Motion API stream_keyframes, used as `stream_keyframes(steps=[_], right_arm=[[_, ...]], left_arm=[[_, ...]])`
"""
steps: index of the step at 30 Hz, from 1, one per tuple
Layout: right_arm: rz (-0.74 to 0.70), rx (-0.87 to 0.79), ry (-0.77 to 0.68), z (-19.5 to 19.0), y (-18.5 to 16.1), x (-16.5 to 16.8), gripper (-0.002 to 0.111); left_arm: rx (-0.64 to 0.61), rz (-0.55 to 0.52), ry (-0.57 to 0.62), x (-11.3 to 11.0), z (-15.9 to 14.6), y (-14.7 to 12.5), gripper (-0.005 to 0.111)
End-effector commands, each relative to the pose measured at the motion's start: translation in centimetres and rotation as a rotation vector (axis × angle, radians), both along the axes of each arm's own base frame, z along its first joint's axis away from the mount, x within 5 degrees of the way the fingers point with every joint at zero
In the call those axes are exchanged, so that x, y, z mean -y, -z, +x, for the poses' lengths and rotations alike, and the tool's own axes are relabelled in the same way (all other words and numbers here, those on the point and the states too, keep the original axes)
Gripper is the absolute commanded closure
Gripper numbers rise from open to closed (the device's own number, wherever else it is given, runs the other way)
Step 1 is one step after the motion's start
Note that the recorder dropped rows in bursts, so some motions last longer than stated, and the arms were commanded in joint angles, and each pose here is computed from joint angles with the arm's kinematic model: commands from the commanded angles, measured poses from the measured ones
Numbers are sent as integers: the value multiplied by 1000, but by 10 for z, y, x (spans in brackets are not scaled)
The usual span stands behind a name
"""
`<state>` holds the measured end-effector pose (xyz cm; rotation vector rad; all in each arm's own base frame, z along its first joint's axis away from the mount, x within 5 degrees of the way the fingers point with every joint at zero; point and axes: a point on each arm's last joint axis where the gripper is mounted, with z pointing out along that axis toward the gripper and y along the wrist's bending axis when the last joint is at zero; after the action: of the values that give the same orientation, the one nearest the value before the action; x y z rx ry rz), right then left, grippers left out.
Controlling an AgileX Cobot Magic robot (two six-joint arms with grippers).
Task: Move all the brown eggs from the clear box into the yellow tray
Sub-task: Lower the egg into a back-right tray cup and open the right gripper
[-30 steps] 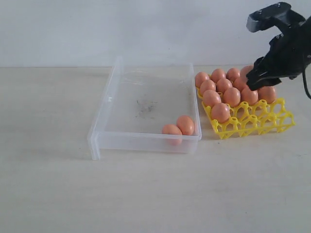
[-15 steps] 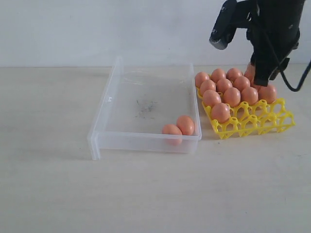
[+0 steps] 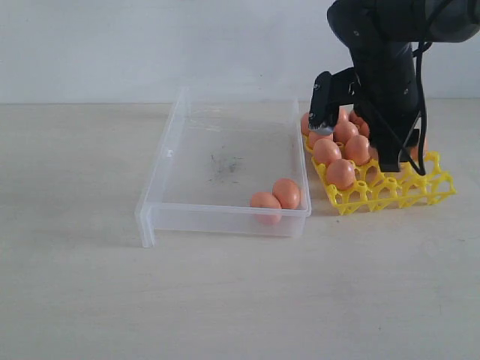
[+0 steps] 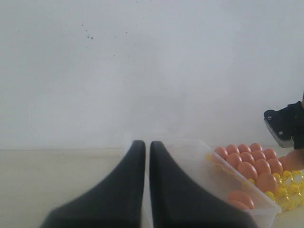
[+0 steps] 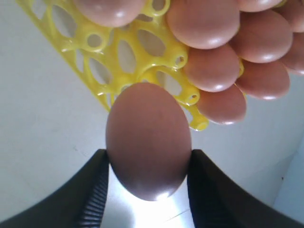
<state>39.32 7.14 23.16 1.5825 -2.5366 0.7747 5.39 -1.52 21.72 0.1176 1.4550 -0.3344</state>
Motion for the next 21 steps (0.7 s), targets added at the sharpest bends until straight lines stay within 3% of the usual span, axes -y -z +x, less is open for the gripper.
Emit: stream_keyframes(steps=[1, 9, 14, 21], right_arm=[[23, -13, -6, -1, -1, -2, 108], [23, -17, -9, -1, 0, -2, 108], [13, -54, 6, 4, 18, -3, 108], [-100, -25, 23, 12, 29, 4, 108]], left_arm=[[12, -4, -11, -1, 0, 0, 103], [12, -4, -11, -1, 0, 0, 103], [12, -4, -11, -1, 0, 0, 103], [12, -4, -11, -1, 0, 0, 103]])
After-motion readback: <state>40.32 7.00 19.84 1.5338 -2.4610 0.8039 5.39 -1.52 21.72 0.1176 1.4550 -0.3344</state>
